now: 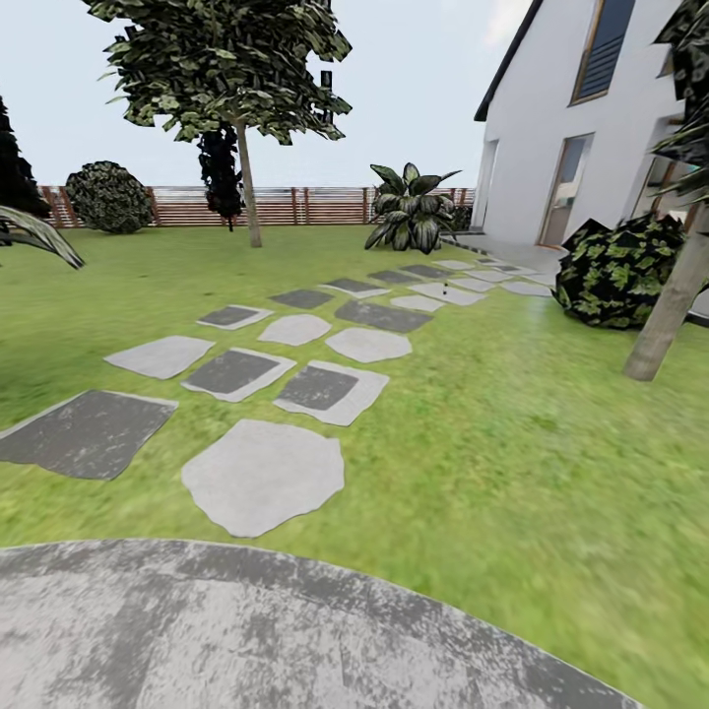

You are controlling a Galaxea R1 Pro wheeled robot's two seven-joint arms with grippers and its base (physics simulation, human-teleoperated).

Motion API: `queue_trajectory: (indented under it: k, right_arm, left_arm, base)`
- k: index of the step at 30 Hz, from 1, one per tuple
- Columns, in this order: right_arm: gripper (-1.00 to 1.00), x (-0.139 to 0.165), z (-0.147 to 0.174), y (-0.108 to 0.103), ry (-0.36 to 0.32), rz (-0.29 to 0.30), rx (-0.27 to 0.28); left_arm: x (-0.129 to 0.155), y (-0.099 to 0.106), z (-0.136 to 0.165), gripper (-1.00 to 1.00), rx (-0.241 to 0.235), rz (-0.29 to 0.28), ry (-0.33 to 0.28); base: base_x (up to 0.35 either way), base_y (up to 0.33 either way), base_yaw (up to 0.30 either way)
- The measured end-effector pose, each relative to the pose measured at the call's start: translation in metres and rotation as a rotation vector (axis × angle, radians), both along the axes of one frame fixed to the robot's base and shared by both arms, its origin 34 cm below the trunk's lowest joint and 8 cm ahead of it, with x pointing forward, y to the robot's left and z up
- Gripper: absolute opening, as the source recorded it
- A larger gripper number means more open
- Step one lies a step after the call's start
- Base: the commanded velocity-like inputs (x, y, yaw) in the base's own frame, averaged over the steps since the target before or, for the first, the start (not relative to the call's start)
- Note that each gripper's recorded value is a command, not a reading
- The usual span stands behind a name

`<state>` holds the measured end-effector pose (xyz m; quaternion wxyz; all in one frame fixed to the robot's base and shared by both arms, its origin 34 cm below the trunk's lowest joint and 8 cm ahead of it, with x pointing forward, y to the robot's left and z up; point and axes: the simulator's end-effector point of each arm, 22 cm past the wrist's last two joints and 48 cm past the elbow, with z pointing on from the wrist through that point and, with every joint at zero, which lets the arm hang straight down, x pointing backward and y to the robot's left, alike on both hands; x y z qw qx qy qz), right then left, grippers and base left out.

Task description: Pick up the pesticide atomizer in the garden and spray insectifuge to fully cover both potted plants in the garden.

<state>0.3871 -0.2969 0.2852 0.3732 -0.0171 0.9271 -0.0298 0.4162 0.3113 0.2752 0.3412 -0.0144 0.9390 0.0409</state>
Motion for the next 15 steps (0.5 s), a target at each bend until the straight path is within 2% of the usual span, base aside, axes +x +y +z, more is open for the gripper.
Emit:
queue_trajectory:
  k: [15]
  right_arm:
    - [1.00,0.0000,0.0000,0.0000,0.000,0.000,0.000]
  left_arm:
    - [0.0002,-0.0002,0.0001,1.00,0.000,0.000,0.000]
  base:
    - [0.340,0.000,0.000]
